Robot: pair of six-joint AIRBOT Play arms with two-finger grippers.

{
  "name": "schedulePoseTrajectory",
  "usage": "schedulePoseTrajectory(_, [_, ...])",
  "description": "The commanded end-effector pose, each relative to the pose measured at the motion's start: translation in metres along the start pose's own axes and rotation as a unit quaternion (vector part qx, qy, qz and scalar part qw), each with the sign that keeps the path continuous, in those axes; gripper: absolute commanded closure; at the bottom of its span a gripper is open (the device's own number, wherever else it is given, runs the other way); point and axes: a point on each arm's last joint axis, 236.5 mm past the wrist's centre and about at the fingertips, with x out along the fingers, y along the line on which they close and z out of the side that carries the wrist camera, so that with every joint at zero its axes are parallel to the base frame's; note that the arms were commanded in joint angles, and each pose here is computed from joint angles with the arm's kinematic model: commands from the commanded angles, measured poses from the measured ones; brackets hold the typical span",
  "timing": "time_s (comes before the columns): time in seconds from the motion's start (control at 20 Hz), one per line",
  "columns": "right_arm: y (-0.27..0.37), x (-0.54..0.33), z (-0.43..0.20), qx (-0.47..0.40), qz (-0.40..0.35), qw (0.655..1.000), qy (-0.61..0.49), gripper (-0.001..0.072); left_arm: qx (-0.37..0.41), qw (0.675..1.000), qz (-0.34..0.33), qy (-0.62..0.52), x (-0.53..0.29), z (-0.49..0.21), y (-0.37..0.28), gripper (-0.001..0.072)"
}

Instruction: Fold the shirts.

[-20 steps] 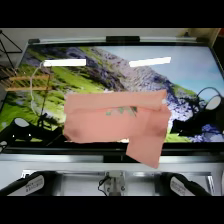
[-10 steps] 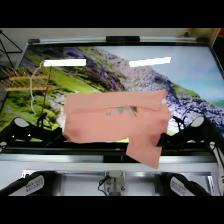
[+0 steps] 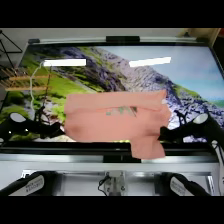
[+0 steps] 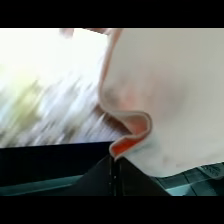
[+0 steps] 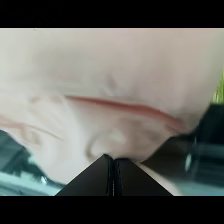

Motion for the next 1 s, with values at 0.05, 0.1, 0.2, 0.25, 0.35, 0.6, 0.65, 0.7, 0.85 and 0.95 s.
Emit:
schedulePoseTrajectory(0.05, [0.036, -0.064, 0.089, 0.000, 0.025, 0.990, -0.139, 0.0639, 0.052, 0.995, -0.001, -0.089, -0.049, 0.073, -0.031, 0.0682])
schedulePoseTrajectory(0.1, [0.043, -0.069, 0.108, 0.007, 0.040, 0.987, -0.156, 0.0639, 0.046, 0.993, -0.002, -0.108, -0.057, 0.092, -0.036, 0.0682])
schedulePoseTrajectory(0.2, [0.056, -0.072, 0.144, 0.027, 0.079, 0.980, -0.181, 0.0639, 0.048, 0.990, -0.011, -0.130, -0.067, 0.126, -0.045, 0.0682])
schedulePoseTrajectory(0.25, [0.059, -0.072, 0.162, 0.037, 0.093, 0.976, -0.194, 0.0639, 0.043, 0.990, -0.014, -0.135, -0.069, 0.142, -0.048, 0.0682])
schedulePoseTrajectory(0.35, [0.067, -0.070, 0.195, 0.046, 0.116, 0.970, -0.211, 0.0639, 0.027, 0.990, -0.017, -0.135, -0.065, 0.167, -0.047, 0.0681])
schedulePoseTrajectory(0.6, [0.088, -0.039, 0.254, 0.031, 0.102, 0.963, -0.246, 0.0639, -0.005, 0.995, -0.019, -0.102, -0.025, 0.197, -0.036, 0.0680])
schedulePoseTrajectory(0.65, [0.083, -0.035, 0.259, 0.036, 0.099, 0.962, -0.250, 0.0639, -0.009, 0.995, -0.019, -0.096, -0.018, 0.200, -0.031, 0.0680])
schedulePoseTrajectory(0.7, [0.078, -0.030, 0.261, 0.038, 0.093, 0.963, -0.250, 0.0639, -0.013, 0.995, -0.018, -0.094, -0.012, 0.203, -0.027, 0.0680])
schedulePoseTrajectory(0.85, [0.053, -0.026, 0.257, 0.036, 0.052, 0.969, -0.240, 0.0638, -0.019, 0.995, -0.015, -0.096, 0.000, 0.213, -0.021, 0.0680])
schedulePoseTrajectory(0.95, [0.045, -0.022, 0.249, 0.033, 0.037, 0.974, -0.222, 0.0583, -0.020, 0.995, -0.015, -0.092, 0.006, 0.213, -0.020, 0.0663])
